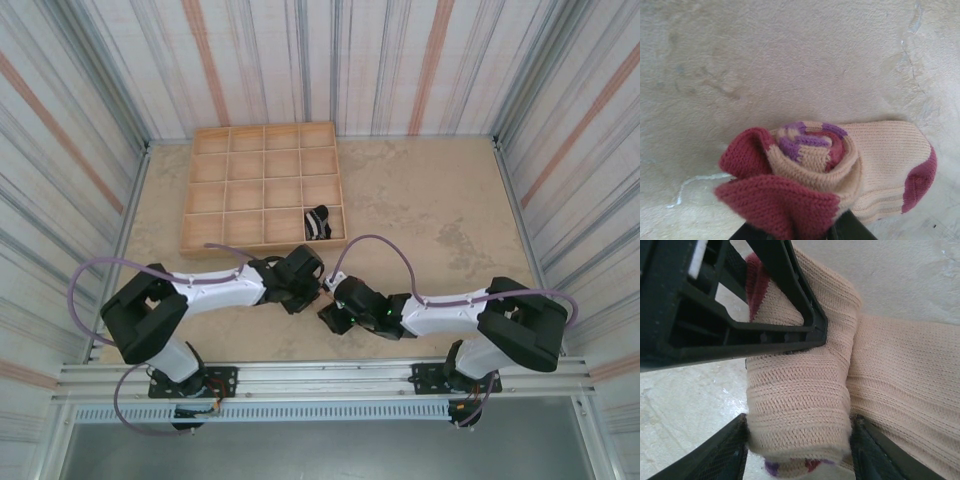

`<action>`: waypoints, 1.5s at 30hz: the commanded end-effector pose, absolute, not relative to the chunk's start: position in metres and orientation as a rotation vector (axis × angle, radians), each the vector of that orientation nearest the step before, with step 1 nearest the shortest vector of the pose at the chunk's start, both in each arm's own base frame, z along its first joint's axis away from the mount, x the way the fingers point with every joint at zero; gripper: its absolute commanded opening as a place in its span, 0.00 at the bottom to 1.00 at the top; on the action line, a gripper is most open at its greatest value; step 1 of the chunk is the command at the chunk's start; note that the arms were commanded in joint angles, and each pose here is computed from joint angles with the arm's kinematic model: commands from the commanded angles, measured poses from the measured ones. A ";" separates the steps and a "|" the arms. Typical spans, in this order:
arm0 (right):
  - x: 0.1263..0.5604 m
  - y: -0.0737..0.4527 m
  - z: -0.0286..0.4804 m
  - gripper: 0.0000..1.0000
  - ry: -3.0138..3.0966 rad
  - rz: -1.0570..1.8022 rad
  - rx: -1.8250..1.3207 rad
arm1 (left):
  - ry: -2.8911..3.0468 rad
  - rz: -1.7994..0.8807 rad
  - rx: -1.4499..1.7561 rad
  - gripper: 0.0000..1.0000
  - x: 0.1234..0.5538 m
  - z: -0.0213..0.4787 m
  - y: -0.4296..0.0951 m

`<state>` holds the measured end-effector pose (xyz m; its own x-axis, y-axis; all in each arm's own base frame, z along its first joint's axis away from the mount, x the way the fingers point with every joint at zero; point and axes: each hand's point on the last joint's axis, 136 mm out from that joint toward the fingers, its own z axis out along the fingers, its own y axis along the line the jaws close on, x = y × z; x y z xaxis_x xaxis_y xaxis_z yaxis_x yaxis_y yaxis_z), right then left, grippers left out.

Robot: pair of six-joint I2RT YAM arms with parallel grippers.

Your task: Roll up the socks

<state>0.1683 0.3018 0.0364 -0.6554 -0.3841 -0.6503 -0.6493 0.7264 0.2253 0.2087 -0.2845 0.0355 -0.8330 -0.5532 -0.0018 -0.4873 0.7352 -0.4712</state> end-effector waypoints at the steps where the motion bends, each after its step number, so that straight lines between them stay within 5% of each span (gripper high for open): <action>1: 0.176 0.306 0.042 0.56 2.310 0.560 -0.789 | 2.837 -0.593 -0.875 0.00 0.199 0.020 -0.275; 11: 0.180 0.308 0.052 0.53 2.265 0.585 -0.780 | 2.825 -0.629 -0.924 0.00 0.198 0.016 -0.273; 20: 0.178 0.302 0.047 0.23 2.291 0.577 -0.766 | 2.818 -0.636 -0.923 0.00 0.201 0.017 -0.273; 22: 0.178 0.298 0.047 0.12 2.301 0.577 -0.751 | 2.814 -0.643 -0.928 0.12 0.202 0.018 -0.274; 25: 0.176 0.290 0.042 0.00 2.328 0.579 -0.724 | 2.812 -0.656 -0.928 0.66 0.203 0.021 -0.275; 27: 0.173 0.282 0.036 0.00 2.359 0.587 -0.696 | 2.812 -0.653 -0.914 0.80 0.204 0.024 -0.275; 45: 0.158 0.205 0.018 0.00 2.594 0.922 -0.039 | 2.770 -0.491 -0.723 0.80 0.221 0.056 -0.261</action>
